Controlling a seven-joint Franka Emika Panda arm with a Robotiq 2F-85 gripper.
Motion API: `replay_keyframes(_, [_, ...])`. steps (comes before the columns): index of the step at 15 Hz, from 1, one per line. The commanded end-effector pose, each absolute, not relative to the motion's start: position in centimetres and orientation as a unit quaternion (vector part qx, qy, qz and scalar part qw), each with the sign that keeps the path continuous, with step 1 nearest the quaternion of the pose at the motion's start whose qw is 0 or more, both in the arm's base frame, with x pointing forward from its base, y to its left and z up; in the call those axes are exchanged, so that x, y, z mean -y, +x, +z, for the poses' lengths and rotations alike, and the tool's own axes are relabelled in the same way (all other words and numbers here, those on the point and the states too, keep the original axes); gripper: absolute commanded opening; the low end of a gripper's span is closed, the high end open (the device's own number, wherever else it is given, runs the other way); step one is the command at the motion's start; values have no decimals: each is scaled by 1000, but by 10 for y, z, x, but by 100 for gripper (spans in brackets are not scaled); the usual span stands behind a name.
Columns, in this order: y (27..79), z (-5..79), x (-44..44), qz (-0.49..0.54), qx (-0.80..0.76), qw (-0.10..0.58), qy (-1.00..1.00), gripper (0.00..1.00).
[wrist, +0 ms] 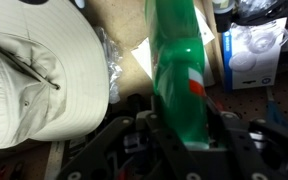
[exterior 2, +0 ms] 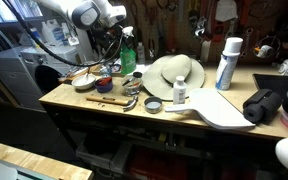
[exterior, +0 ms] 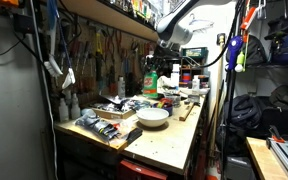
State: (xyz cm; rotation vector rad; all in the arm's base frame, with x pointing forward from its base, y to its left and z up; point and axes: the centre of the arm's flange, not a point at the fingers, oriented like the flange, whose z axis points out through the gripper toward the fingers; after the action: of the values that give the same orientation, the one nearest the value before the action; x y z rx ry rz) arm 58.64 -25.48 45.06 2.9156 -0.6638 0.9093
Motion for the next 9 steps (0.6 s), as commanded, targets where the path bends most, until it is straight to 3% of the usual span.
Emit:
replay_keyframes(1, [515, 500, 268, 283, 211, -47, 934, 16])
replay_keyframes(5, [455, 536, 284, 291, 235, -123, 919, 16])
replay_keyframes(9, [408, 562, 302, 301, 277, -133, 903, 16])
